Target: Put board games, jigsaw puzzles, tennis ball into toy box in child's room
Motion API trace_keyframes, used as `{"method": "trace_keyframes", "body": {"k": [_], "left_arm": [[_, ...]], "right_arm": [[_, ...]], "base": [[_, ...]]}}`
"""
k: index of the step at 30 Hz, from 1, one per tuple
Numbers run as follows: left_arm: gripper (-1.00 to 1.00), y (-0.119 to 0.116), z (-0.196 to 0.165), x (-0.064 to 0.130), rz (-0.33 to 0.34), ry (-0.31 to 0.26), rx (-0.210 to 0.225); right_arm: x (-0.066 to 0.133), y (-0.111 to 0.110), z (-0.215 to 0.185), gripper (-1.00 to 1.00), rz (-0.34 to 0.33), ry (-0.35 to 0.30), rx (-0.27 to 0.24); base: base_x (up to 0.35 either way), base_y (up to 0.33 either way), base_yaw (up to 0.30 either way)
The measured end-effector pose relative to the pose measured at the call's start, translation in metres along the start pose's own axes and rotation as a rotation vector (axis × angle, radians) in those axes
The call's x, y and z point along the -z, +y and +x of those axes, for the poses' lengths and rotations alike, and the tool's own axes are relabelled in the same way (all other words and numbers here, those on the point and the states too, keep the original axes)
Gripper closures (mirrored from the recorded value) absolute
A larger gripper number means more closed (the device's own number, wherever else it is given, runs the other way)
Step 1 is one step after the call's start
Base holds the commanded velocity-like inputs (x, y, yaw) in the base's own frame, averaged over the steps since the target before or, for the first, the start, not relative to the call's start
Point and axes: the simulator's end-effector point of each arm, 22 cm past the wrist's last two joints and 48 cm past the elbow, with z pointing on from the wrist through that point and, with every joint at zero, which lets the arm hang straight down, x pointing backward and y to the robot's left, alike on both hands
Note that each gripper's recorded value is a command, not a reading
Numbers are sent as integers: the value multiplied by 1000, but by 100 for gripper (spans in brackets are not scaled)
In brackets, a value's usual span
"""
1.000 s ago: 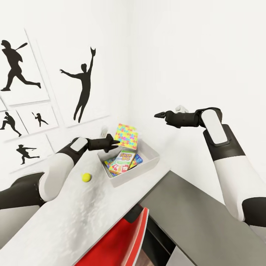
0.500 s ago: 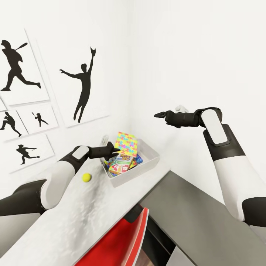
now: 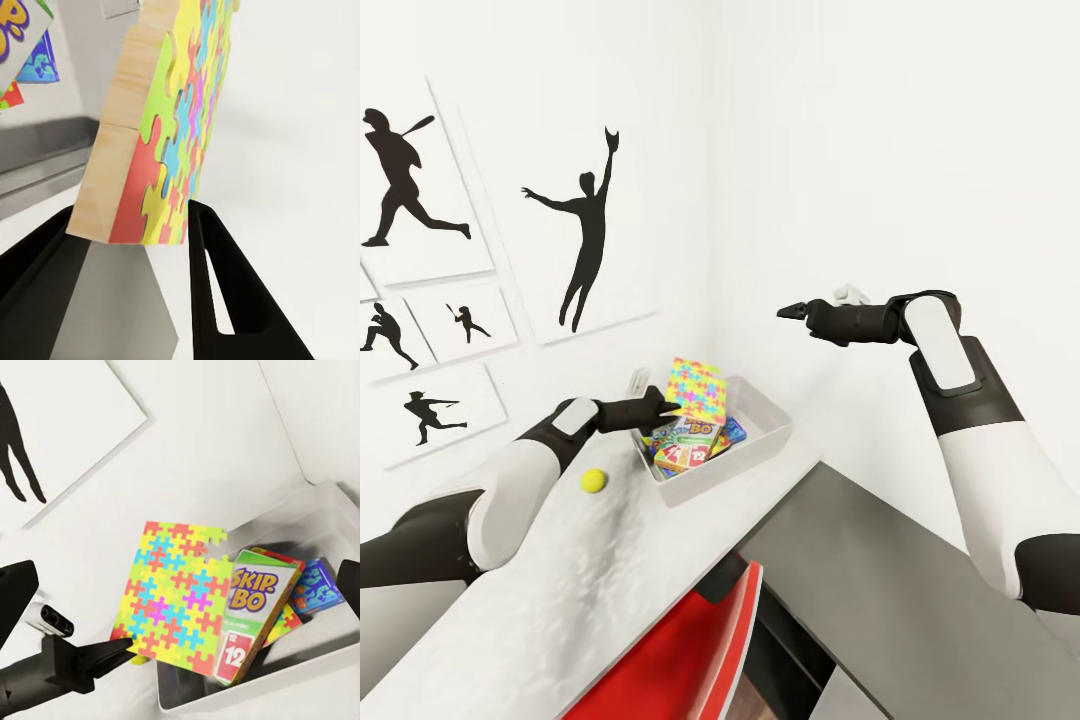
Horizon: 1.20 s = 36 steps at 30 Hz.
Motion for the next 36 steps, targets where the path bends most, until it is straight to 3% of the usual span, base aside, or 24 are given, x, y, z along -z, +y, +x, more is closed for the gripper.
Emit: {"method": "trace_keyframes", "body": {"k": [17, 36], "left_arm": [[100, 0, -9, 0, 16, -31, 12], [100, 15, -14, -8, 4, -46, 23]], "right_arm": [[-5, 0, 4, -100, -5, 8, -3], [-18, -13, 16, -100, 3, 33, -18]], "base": [[0, 0, 0], [0, 0, 0]]}}
